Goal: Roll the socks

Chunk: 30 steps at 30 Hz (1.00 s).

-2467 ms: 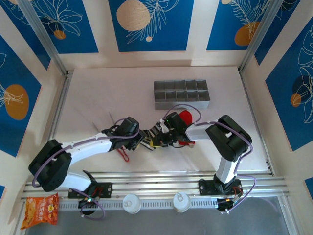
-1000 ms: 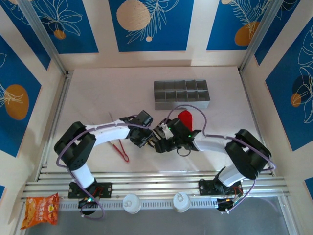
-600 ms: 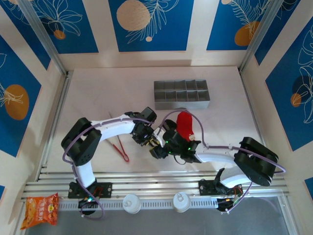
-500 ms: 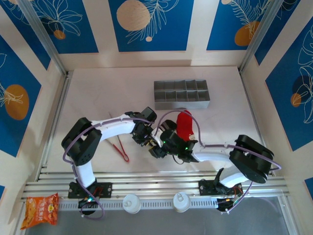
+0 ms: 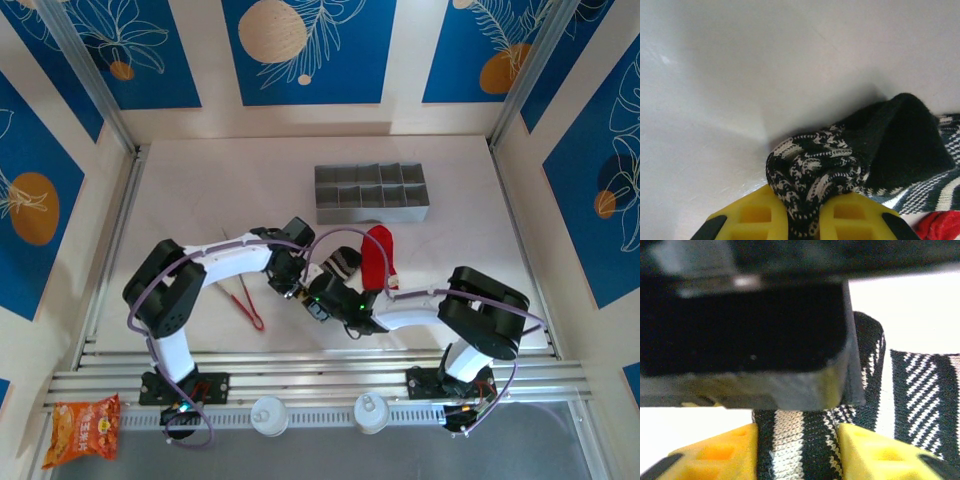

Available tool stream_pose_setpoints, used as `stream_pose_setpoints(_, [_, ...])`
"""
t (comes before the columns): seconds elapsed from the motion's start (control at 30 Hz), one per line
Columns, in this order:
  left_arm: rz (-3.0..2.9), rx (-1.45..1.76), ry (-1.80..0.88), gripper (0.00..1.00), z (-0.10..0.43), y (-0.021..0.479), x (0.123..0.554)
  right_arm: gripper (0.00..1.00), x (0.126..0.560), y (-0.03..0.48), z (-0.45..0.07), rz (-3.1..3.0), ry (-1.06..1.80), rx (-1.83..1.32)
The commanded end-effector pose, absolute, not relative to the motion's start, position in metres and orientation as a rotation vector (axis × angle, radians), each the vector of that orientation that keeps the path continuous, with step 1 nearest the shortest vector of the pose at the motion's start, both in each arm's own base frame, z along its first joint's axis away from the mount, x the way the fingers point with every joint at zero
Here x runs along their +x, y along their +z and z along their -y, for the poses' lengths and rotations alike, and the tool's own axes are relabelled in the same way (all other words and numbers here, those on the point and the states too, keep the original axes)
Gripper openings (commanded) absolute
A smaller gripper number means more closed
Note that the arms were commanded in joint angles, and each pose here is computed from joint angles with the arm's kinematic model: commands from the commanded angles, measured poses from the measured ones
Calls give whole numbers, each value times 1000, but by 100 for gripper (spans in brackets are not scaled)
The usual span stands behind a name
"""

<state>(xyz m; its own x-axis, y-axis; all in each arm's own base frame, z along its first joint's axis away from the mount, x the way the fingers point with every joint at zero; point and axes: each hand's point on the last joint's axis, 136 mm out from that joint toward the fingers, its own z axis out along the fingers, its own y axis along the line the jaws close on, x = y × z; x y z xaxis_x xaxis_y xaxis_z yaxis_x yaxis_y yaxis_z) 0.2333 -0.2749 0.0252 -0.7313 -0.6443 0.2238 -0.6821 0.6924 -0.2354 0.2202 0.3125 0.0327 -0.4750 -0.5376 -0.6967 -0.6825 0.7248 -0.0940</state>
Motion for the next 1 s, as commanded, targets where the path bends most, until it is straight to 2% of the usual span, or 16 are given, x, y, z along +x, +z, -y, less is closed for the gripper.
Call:
stream_pose_setpoints(0.0, [2618, 1120, 46, 0, 232, -15, 164, 29, 212, -4, -296, -2293, 106, -1019])
stream_pose_setpoints(0.1, [2627, 1154, 83, 1, 231, -7, 169, 9, 210, -10, -292, -2332, 82, -1011])
stream_pose_setpoints(0.17, [2644, 1177, 132, 10, 232, 1, 175, 0, 204, -14, -287, -2380, 101, -986])
stream_pose_setpoints(0.43, [2699, 1237, 326, 52, 238, 29, 198, 0, 171, -37, -268, -2597, 284, -820])
stream_pose_setpoints(0.63, [2756, 1286, 467, 75, 238, 43, 220, 0, 161, -47, -260, -2676, 352, -754])
stream_pose_setpoints(0.83, [2909, 1282, 704, 82, 240, 73, 257, 0, 157, -52, -251, -2762, 418, -656])
stream_pose_setpoints(0.97, [2967, 1215, 774, 78, 241, 82, 264, 0, 155, -56, -243, -2825, 509, -529])
